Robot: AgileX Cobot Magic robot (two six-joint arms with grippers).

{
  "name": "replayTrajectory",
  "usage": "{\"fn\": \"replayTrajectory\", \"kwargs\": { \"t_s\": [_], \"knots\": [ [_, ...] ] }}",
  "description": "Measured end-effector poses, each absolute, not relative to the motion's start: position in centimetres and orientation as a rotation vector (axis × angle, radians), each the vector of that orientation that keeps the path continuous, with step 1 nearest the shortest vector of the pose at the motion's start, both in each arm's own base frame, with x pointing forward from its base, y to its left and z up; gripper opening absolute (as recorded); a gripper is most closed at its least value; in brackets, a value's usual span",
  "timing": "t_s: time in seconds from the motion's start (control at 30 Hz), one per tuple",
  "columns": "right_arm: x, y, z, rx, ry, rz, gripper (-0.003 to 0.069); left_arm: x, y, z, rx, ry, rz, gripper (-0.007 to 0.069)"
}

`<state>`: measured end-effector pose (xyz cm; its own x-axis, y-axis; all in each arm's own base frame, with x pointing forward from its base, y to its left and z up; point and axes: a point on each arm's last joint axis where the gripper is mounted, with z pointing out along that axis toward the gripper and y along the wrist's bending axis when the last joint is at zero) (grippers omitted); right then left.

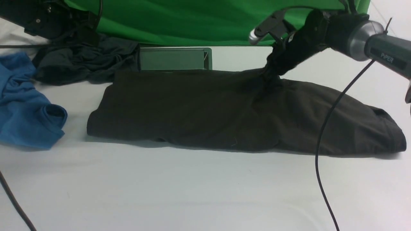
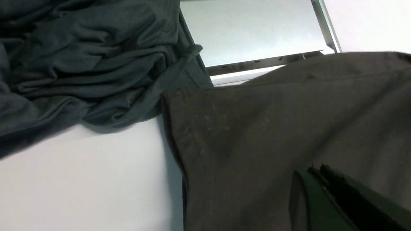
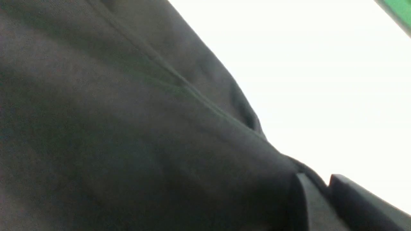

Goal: Fold a long-sleeved shirt on a white desktop.
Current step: 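Fold the black garment in half by bringing its near edge over to the far edge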

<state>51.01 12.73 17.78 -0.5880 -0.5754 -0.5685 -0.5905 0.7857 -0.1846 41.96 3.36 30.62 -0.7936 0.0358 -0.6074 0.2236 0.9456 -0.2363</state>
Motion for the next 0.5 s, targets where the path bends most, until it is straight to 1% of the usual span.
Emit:
{"fn": "replayTrajectory", "kwargs": {
  "t_s": [0.07, 0.1, 0.13, 0.17, 0.2, 0.3, 0.33, 0.37, 0.4, 0.43, 0.5],
  "knots": [
    [51.1, 12.7, 18.2, -0.854, 2.328, 0.025, 0.0141, 42.0, 3.4, 30.6, 0.183, 2.465, -0.394, 0.0022],
    [51.1, 12.9, 19.0, -0.845, 2.298, 0.017, 0.0225, 42.0, 3.4, 30.6, 0.183, 2.465, -0.394, 0.0024],
    [51.1, 12.9, 19.1, -0.842, 2.294, 0.017, 0.0238, 42.0, 3.4, 30.6, 0.183, 2.465, -0.394, 0.0025],
    [51.0, 12.9, 20.4, -0.833, 2.266, 0.012, 0.0363, 41.9, 3.3, 30.6, 0.184, 2.471, -0.397, 0.0031],
    [50.8, 12.9, 21.3, -0.826, 2.251, 0.011, 0.0432, 41.9, 3.3, 30.6, 0.178, 2.478, -0.405, 0.0036],
    [50.1, 12.6, 24.0, -0.805, 2.230, 0.014, 0.0556, 41.6, 3.3, 30.4, 0.178, 2.507, -0.412, 0.0064],
    [49.7, 12.6, 24.9, -0.805, 2.232, 0.019, 0.0582, 41.5, 3.3, 30.3, 0.178, 2.523, -0.413, 0.0078],
    [49.1, 12.4, 26.5, -0.807, 2.227, 0.018, 0.0594, 41.4, 3.3, 30.2, 0.172, 2.545, -0.411, 0.0101],
    [48.8, 12.3, 27.0, -0.812, 2.233, 0.017, 0.0596, 41.3, 3.3, 30.2, 0.172, 2.552, -0.413, 0.0105],
    [47.8, 12.0, 28.9, -0.830, 2.235, 0.002, 0.0588, 41.1, 3.4, 30.0, 0.157, 2.586, -0.406, 0.0143],
    [46.4, 11.4, 31.5, -0.831, 2.228, -0.029, 0.0566, 40.7, 3.6, 29.8, 0.143, 2.640, -0.389, 0.0195]
  ]
}}
